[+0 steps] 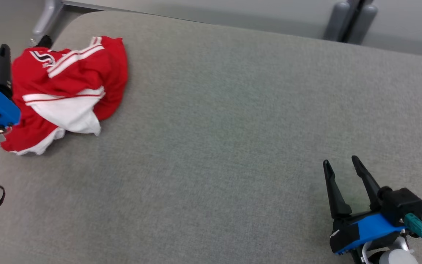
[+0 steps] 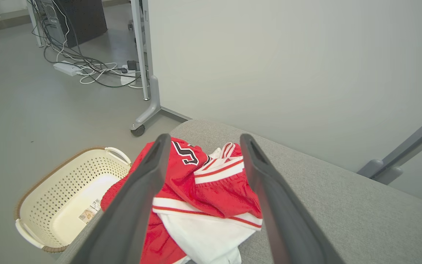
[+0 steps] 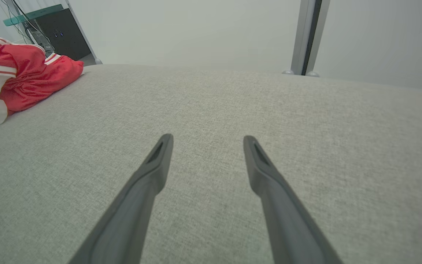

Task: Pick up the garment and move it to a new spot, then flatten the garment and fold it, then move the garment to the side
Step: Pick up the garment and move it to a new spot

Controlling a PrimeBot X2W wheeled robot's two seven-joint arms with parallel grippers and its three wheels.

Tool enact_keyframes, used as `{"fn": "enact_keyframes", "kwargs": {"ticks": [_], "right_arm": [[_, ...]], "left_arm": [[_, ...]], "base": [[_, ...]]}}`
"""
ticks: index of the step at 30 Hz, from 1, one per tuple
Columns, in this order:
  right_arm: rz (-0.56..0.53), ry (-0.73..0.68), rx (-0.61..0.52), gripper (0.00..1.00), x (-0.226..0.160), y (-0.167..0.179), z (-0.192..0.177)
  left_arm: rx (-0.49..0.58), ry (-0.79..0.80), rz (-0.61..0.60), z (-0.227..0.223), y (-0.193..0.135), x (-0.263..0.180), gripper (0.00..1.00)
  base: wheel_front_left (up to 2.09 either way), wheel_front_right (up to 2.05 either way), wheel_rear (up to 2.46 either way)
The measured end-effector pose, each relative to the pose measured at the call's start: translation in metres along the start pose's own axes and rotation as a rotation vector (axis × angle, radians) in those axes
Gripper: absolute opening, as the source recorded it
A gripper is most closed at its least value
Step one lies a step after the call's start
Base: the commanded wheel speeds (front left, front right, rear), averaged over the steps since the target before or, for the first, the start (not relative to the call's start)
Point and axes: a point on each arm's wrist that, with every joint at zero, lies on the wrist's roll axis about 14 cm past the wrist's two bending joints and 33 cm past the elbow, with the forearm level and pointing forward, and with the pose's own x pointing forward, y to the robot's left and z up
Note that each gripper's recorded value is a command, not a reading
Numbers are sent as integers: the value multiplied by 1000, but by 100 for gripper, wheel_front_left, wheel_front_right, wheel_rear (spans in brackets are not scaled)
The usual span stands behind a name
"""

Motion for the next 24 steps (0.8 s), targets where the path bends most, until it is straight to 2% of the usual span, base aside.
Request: {"fn": "enact_keyframes", "kwargs": {"ticks": [5, 10, 16, 23, 24], "right_arm": [[-75, 8, -17, 100, -4, -29, -4], [-136, 17, -33, 100, -12, -51, -7], [-179, 28, -38, 100, -21, -65, -10], [-215, 33, -55, 100, -35, -74, -7], [-223, 29, -59, 100, -38, -76, -5]], "left_arm": [[-31, 124, 4, -30, -10, 43, 100], [-101, 271, -24, -68, -27, 65, 100], [-98, 411, -25, -107, -40, 75, 100], [-30, 489, 65, -144, -23, 74, 100], [-24, 512, 74, -153, -21, 71, 44]], "base": [[0, 0, 0], [0, 0, 0], [0, 0, 0], [0, 0, 0], [0, 0, 0]]}}
